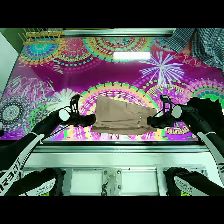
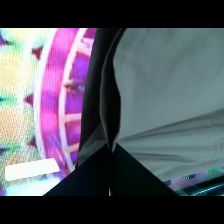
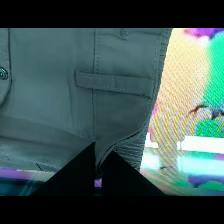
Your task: Fold the clothes and pants, and hang the long-sleeved shirts on hangers.
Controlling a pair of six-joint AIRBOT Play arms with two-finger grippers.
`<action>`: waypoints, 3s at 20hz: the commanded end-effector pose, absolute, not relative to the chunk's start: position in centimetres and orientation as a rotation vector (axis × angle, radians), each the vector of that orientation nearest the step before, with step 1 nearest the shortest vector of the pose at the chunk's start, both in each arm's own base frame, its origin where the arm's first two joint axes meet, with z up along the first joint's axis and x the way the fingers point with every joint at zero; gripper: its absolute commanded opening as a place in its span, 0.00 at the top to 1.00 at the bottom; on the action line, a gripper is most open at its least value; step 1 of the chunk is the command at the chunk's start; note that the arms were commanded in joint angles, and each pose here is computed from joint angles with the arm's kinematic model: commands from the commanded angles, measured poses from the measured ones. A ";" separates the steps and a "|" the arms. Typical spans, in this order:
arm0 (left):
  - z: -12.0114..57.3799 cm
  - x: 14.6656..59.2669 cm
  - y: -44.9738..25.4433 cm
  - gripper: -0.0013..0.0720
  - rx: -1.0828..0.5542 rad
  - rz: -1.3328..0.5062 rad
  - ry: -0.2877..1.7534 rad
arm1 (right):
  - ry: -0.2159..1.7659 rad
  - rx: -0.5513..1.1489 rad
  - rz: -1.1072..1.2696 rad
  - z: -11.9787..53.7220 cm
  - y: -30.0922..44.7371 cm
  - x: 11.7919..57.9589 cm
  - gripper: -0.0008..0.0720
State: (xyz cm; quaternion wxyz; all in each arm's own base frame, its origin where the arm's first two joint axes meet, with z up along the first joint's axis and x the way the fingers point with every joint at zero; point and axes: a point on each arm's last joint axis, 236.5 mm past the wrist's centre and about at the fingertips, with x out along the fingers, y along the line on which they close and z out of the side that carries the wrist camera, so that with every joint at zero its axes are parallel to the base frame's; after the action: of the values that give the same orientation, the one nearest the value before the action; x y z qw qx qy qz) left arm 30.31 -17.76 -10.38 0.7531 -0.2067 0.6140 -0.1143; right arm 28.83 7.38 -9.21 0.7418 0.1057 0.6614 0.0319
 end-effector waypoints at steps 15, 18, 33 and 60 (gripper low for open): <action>2.3 32.3 -18.5 0.98 -0.463 -0.392 1.089 | 1.342 0.523 0.040 -3.4 -0.6 28.5 0.08; 0.8 30.2 -20.5 0.98 -0.425 -0.439 1.133 | 1.343 0.708 0.043 -7.3 -0.8 29.2 0.08; -3.1 28.1 -24.7 0.98 -0.458 -0.461 1.270 | 1.384 0.859 0.370 -11.7 11.0 32.0 0.69; -3.1 28.1 -24.7 0.98 -0.455 -0.461 1.269 | 1.175 0.637 -0.765 5.9 -27.4 25.4 0.97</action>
State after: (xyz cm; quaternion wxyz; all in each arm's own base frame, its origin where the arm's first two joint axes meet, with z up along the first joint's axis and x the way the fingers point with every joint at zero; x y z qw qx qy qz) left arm 28.06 -24.67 -3.04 0.7564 -0.2097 0.5823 -0.2116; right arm 29.28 -26.33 6.85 0.7585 0.3240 0.4783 -0.3015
